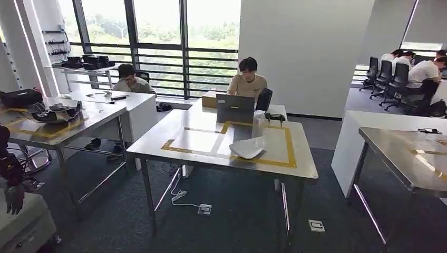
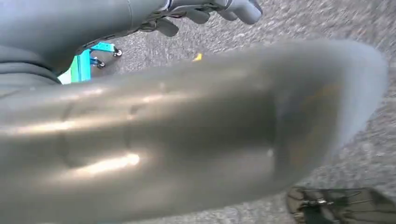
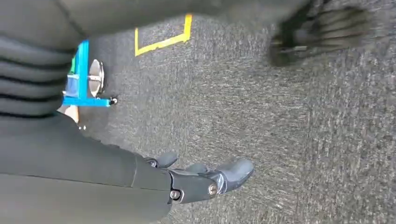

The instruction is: Take the parts from the cabinet and place them on the table.

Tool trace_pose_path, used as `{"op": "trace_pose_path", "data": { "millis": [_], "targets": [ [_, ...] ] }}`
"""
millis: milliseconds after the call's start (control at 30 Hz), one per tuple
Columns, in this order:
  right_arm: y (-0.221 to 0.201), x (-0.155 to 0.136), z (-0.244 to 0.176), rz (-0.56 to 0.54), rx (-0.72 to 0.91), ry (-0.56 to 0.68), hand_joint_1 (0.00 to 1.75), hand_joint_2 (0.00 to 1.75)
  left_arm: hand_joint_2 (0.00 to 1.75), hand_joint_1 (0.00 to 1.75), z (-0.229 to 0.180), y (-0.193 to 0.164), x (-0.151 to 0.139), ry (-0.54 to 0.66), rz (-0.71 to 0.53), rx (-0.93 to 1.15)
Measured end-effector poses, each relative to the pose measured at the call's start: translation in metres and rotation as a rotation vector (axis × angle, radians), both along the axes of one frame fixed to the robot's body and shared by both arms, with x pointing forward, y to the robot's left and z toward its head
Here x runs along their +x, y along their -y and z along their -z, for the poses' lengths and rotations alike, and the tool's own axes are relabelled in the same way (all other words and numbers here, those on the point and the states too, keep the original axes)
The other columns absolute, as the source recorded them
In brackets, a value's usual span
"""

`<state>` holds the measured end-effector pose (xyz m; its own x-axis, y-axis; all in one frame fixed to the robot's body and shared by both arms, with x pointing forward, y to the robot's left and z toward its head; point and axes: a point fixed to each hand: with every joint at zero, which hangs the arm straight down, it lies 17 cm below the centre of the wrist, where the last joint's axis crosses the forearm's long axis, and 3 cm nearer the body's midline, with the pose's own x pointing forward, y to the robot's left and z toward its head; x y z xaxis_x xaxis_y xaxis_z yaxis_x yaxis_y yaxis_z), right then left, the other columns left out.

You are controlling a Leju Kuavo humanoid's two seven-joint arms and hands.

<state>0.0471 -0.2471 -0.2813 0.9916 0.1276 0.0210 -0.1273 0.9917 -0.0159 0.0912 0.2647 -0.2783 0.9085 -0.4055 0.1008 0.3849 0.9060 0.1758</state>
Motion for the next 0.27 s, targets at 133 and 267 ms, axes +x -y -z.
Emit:
{"op": "trace_pose_path", "data": {
  "millis": [133, 267],
  "targets": [
    [-0.0025, 0.0014, -0.0001, -0.038, 0.001, 0.014, 0.00, 1.75, 0.00, 0.00, 0.0002, 0.0050, -0.0026, -0.004, -0.030, -0.026],
    [-0.0045, 0.0103, -0.0011, -0.070, 0.008, 0.042, 0.00, 1.75, 0.00, 0.00, -0.0003, 0.0097, -0.0006, 0.001, -0.032, -0.039]
  ]
}}
